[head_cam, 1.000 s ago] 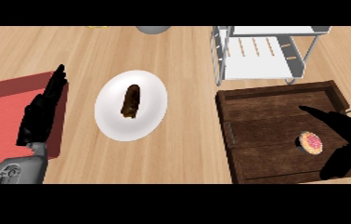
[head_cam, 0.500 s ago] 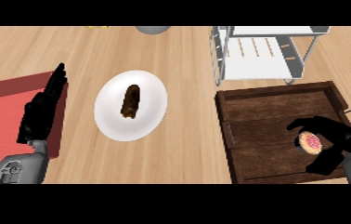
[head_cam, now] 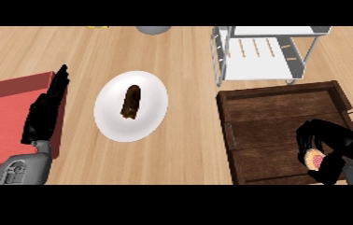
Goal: Pick the cupcake from the tray and place it in the tiered basket
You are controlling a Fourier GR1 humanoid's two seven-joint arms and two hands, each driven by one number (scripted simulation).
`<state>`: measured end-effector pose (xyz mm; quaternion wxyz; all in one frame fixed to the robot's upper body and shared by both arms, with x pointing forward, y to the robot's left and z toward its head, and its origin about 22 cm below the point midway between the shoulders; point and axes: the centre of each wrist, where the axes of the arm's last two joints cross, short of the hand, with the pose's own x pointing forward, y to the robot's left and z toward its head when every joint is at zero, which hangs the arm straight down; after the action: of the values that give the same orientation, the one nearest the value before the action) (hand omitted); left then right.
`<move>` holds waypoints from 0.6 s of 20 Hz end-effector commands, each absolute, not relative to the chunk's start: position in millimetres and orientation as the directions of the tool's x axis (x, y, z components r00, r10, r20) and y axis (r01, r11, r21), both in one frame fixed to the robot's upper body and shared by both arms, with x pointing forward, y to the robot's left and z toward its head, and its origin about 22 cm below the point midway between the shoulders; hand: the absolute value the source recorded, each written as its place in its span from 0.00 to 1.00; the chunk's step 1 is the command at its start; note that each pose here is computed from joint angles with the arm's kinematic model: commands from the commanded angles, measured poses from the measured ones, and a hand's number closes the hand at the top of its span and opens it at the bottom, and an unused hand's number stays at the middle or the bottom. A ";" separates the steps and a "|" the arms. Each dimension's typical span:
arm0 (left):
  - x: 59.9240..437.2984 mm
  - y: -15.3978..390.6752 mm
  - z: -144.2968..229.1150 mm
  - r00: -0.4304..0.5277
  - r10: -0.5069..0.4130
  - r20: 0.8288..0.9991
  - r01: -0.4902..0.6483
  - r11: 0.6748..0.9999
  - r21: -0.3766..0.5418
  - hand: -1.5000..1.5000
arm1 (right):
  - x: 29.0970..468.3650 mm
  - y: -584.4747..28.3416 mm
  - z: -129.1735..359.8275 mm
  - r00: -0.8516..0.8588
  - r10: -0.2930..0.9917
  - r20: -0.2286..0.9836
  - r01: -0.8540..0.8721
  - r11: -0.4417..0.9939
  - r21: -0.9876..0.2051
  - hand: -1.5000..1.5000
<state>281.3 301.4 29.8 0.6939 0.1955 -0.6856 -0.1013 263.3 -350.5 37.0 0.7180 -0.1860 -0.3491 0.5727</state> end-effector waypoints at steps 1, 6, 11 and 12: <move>278.1 291.1 29.6 0.036 -0.418 0.908 -0.121 0.900 0.419 0.50 | 263.8 -353.4 52.1 0.144 0.917 0.372 -0.672 0.366 -0.644 1.00; 284.3 288.7 33.8 0.014 -0.394 0.919 -0.079 0.916 0.394 0.50 | 283.9 -176.4 46.3 0.067 0.905 0.421 -0.517 0.392 -0.761 1.00; 293.0 276.7 33.1 -0.013 -0.409 0.912 -0.051 0.912 0.408 0.50 | 304.1 -103.4 77.6 0.036 0.906 0.421 -0.346 0.406 -0.846 1.00; 291.9 265.7 32.5 -0.008 -0.397 0.918 -0.046 0.917 0.396 0.50 | 299.7 -98.6 76.5 0.048 0.879 0.474 -0.290 0.467 -0.836 1.00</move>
<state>289.9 280.4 33.5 0.6870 0.1697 -0.6957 -0.1238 300.0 -148.0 60.6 0.6789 -0.2534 -0.4804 0.4941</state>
